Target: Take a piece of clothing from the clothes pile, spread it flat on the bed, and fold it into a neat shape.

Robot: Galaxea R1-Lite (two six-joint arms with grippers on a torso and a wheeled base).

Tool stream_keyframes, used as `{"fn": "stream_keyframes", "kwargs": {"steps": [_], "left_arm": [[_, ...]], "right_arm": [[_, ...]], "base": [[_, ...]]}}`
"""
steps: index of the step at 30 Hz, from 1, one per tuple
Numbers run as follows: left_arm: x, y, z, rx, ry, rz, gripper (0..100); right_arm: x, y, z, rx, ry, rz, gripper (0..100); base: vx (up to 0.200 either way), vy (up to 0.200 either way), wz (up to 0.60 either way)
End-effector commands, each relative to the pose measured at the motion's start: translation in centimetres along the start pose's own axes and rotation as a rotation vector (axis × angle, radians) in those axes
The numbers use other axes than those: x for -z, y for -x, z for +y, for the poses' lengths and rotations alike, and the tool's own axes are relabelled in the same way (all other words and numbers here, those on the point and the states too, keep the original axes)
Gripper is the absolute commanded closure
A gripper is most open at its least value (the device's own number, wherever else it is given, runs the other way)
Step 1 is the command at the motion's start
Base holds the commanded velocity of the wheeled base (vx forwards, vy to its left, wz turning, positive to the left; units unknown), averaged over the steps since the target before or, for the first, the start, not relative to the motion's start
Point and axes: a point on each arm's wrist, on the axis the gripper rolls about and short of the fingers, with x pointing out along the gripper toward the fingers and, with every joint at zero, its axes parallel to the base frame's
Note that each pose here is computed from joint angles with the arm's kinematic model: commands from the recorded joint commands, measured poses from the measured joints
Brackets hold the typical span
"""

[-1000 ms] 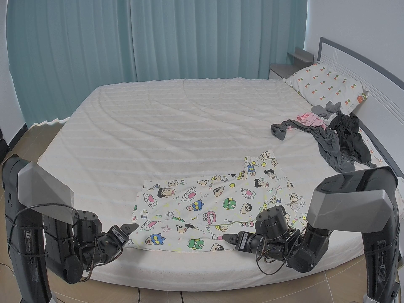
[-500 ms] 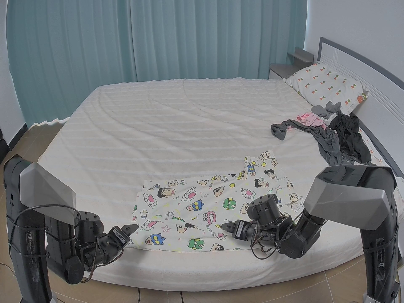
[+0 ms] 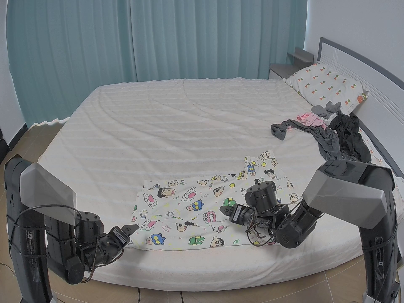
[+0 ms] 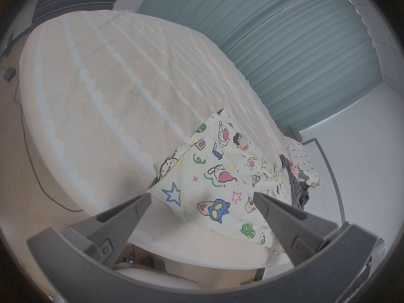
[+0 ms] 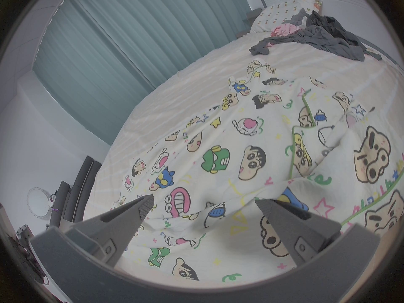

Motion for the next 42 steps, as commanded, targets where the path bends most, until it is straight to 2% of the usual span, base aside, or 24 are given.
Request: {"fn": "stream_keyframes", "kwargs": {"steps": [1,11,14,18,25,27,32,36,39,40,42], "left_arm": [[-0.1,0.0,-0.1,0.013,0.000,-0.009,0],[-0.1,-0.1,-0.1,0.010,0.000,-0.009,0],[0.0,-0.1,0.0,0.009,0.000,-0.008,0],[0.0,-0.1,0.0,0.009,-0.001,-0.008,0],[0.0,-0.2,0.1,0.000,-0.030,-0.007,0],[0.0,-0.2,0.1,0.000,-0.032,-0.007,0],[0.0,-0.2,0.1,0.000,-0.032,-0.007,0],[0.0,-0.2,0.1,0.000,-0.032,-0.007,0],[0.0,-0.2,0.1,0.000,-0.032,-0.007,0],[0.0,-0.2,0.1,-0.001,-0.032,-0.009,0],[0.0,-0.2,0.1,0.000,-0.032,-0.007,0]], "right_arm": [[-0.6,-0.2,0.3,-0.011,-0.003,-0.018,0],[-0.2,0.9,-0.1,0.020,0.017,0.048,0],[-0.2,1.9,-0.1,0.002,0.020,0.071,0],[-0.3,4.3,-0.4,-0.038,0.072,0.125,0],[0.0,5.3,-0.8,-0.029,0.089,0.138,0],[-0.4,7.1,-1.3,-0.024,0.082,0.137,0],[-1.7,10.4,-2.9,-0.007,0.032,0.103,0],[-2.3,10.9,-6.2,0.067,-0.009,0.071,0],[-2.9,10.9,-8.0,0.091,-0.053,0.034,0],[-3.1,10.7,-9.6,0.106,-0.090,0.018,0],[-3.0,10.2,-10.8,0.107,-0.101,0.010,0]], "base": [[0.000,0.000,0.00],[0.000,0.000,0.00],[0.000,0.000,0.00],[0.000,0.000,0.00],[0.000,0.000,0.00],[0.000,0.000,0.00],[0.000,0.000,0.00],[0.000,0.000,0.00],[0.000,0.000,0.00],[0.000,0.000,0.00],[0.000,0.000,0.00]]}}
